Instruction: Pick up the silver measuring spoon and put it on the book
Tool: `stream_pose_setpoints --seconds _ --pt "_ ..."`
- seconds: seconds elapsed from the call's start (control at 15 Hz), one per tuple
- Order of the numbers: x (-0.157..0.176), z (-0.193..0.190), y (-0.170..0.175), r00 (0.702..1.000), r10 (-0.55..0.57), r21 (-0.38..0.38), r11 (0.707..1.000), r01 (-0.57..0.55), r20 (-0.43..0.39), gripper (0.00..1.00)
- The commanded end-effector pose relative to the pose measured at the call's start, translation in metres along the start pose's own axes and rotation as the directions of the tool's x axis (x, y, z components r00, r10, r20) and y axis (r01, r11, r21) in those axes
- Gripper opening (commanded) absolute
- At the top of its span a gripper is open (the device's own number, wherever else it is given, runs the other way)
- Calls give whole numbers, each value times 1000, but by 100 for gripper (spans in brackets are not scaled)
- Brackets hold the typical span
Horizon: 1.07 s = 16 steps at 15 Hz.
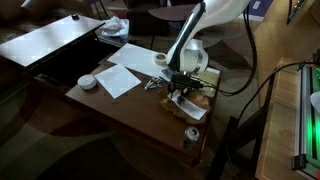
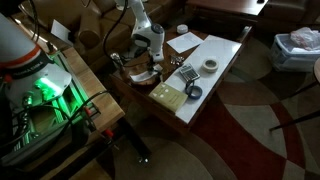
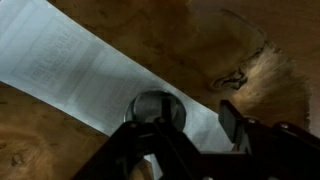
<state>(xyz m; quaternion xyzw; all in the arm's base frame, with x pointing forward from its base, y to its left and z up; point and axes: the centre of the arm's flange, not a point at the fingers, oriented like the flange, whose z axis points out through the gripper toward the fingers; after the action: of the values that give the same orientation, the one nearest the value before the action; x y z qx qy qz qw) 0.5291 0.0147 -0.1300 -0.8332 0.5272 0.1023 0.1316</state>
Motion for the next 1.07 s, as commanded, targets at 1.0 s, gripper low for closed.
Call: stream_pose_setpoints --seconds 1.0 --pt "-41 -108 -32 926 -153 82 978 193 -346 1"
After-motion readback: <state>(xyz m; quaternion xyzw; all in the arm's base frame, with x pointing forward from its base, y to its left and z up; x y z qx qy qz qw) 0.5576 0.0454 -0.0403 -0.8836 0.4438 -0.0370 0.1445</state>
